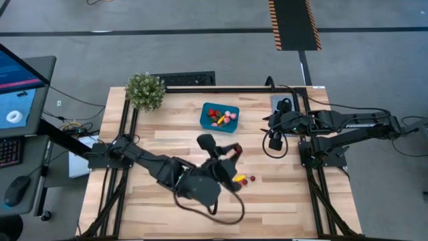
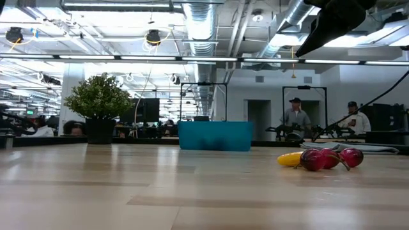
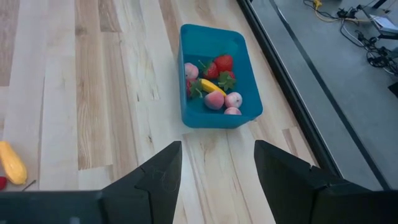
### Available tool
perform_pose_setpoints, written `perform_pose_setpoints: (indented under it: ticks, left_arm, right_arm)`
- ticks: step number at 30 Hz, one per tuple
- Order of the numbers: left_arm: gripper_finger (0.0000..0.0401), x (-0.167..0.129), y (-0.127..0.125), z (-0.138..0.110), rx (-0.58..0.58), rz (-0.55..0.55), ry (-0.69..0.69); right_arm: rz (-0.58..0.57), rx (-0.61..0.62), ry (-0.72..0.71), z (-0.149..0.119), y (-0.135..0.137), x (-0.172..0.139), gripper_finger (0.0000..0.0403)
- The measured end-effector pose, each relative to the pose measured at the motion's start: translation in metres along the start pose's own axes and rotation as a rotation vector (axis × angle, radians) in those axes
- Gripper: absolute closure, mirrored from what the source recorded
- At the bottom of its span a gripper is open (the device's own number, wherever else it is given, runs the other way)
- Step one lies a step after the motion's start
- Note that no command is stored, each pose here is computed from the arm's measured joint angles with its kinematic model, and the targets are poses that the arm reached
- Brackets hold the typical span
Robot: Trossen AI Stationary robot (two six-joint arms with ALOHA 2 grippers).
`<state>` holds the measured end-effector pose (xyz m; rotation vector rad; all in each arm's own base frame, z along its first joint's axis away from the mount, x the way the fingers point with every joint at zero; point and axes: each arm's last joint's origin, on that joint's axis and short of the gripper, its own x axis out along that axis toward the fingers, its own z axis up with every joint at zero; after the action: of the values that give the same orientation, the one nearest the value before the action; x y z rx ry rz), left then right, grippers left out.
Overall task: Pick and placing Produce into tupperware
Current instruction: Put the cherry into the blue bin
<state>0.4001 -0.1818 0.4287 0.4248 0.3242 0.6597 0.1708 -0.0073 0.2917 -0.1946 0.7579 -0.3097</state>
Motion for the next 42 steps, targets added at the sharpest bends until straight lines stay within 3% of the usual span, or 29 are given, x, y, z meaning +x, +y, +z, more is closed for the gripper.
perform_pose_setpoints:
  ticks: [7, 15, 24, 34, 42]
  left_arm:
    - [0.0305, 0.045, 0.025, -0.023, -0.054, 0.106, 0.140]
    - [0.0305, 0.132, 0.082, -0.071, -0.302, -0.096, 0.499]
    - [0.0305, 0.217, 0.123, -0.163, -0.425, -0.172, 0.820]
    - [0.0305, 0.262, 0.124, -0.260, -0.574, -0.183, 0.864]
    - [0.0305, 0.266, 0.117, -0.298, -0.639, -0.167, 0.867]
  right_arm:
    - [0.000, 0.000, 0.000, 0.000, 0.000, 0.000, 0.0178]
    - [0.000, 0.000, 0.001, 0.000, 0.000, 0.000, 0.0178]
    - [0.000, 0.000, 0.001, 0.000, 0.000, 0.000, 0.0178]
    - [0.000, -0.001, 0.001, 0.000, 0.000, 0.000, 0.0178]
    - [0.000, -0.001, 0.002, 0.000, 0.000, 0.000, 0.0178]
